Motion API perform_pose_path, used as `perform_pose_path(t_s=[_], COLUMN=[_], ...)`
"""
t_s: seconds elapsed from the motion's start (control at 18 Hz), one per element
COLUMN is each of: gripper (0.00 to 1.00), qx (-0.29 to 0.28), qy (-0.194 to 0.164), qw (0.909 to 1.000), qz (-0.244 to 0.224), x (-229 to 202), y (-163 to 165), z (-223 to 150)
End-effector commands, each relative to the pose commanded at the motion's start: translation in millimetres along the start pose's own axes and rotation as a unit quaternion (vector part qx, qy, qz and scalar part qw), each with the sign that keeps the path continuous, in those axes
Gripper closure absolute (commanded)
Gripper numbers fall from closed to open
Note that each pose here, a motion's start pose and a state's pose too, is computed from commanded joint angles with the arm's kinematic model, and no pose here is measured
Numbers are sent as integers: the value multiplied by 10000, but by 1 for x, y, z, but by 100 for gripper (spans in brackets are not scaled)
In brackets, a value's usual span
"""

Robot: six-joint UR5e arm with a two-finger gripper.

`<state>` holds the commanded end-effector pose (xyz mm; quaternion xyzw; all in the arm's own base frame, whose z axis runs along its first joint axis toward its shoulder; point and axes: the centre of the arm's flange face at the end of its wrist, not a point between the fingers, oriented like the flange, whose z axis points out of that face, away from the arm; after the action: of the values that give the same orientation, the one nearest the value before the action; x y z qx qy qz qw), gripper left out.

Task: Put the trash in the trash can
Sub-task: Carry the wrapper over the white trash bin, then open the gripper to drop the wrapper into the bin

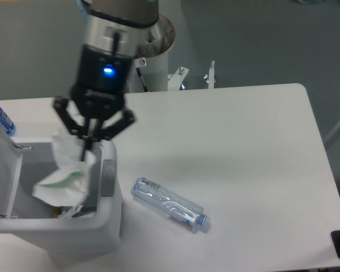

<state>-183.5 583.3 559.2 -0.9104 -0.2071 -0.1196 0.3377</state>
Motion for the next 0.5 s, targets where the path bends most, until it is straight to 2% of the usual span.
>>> perform_pose_path(t_s=[0.06, 0.11, 0.17, 0.22, 0.39, 0.5], gripper=[41, 17, 4, 0, 0, 0], qx=[-14, -17, -15, -1, 30, 85], qy=[0, -3, -15, -7, -70, -274], qw=[10000, 10000, 10000, 10000, 9999, 9974], qz=[-6, -8, -29, -45, -138, -661], x=[-1, 0, -1, -1, -10, -52], y=[1, 0, -2, -3, -6, -9], z=[1, 2, 2, 2, -2, -11])
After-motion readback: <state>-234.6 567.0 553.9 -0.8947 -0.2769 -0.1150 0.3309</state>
